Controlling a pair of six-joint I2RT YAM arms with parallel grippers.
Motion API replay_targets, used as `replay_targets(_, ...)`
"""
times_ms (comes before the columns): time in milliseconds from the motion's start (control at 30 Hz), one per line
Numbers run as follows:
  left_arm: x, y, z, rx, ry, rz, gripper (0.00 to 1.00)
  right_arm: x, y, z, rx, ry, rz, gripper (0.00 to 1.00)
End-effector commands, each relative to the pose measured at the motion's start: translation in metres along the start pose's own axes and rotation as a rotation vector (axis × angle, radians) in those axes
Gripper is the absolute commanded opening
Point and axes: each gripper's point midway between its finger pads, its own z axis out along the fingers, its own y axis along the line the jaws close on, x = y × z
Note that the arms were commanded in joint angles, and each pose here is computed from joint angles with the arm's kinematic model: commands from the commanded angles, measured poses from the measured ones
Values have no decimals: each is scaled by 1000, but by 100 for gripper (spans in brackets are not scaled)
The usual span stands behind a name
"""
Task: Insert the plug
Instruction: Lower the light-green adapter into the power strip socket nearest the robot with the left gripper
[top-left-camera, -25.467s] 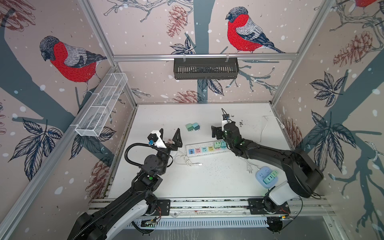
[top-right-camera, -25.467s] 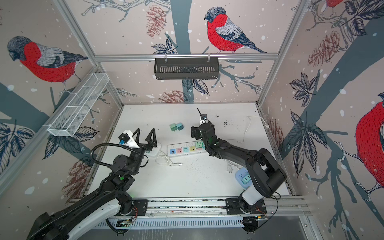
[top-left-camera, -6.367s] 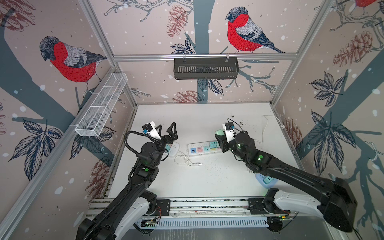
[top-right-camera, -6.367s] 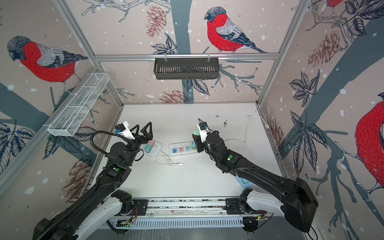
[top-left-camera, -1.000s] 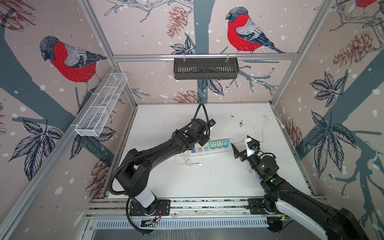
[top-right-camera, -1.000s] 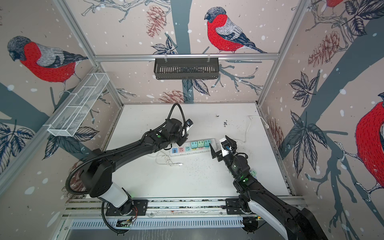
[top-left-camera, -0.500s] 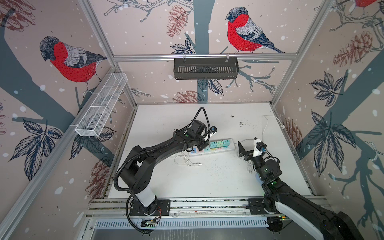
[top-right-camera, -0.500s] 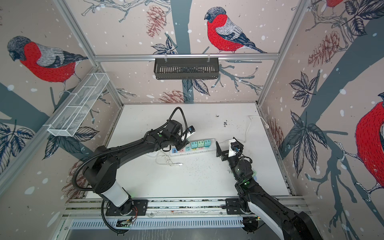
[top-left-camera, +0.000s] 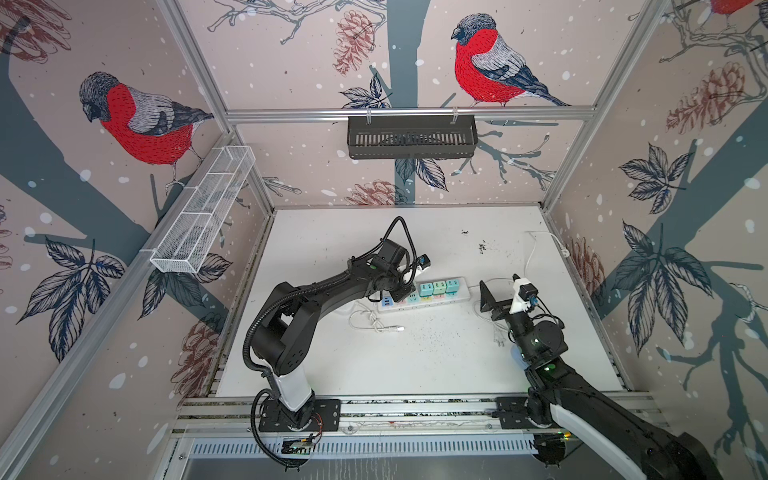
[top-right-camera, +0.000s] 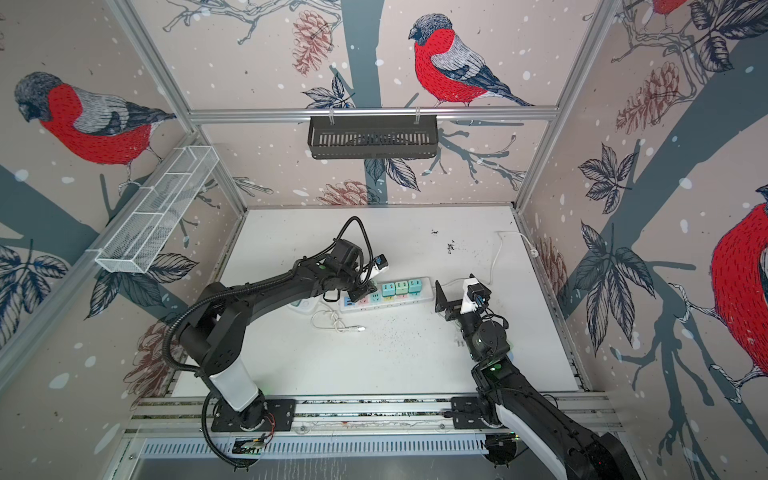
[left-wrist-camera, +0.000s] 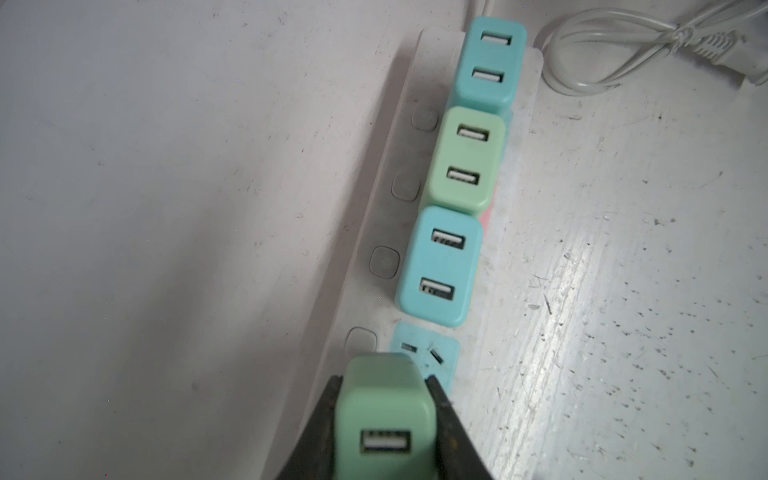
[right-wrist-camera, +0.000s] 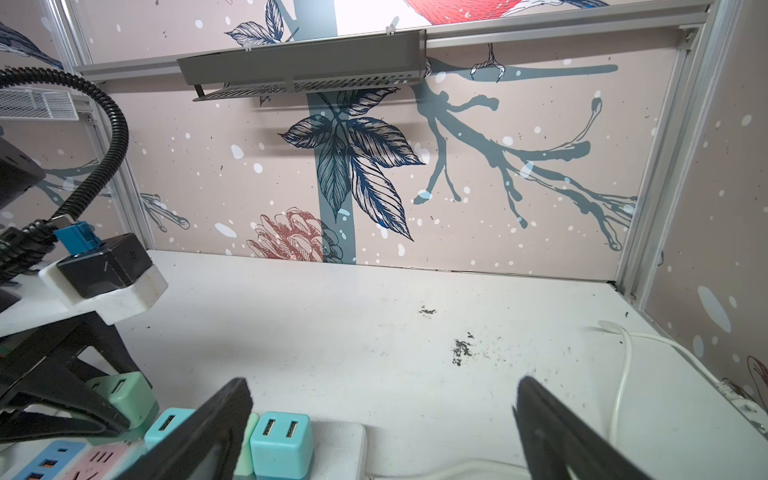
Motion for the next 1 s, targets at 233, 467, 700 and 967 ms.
replay_targets(233, -2, -13, 11, 109, -2, 49, 0, -3, -1, -4, -2, -23, 26, 100)
replay_targets(467, 0, -12, 15, 118, 5, 51, 0, -3, 0, -4, -12, -20, 28, 99)
replay_targets(700, 3, -10, 22, 120, 22, 49, 0, -4, 1, -4, -18, -24, 30, 100)
replay_targets(967, 3, -14, 27, 156, 14, 65, 0, -3, 1, -4, -22, -22, 30, 100)
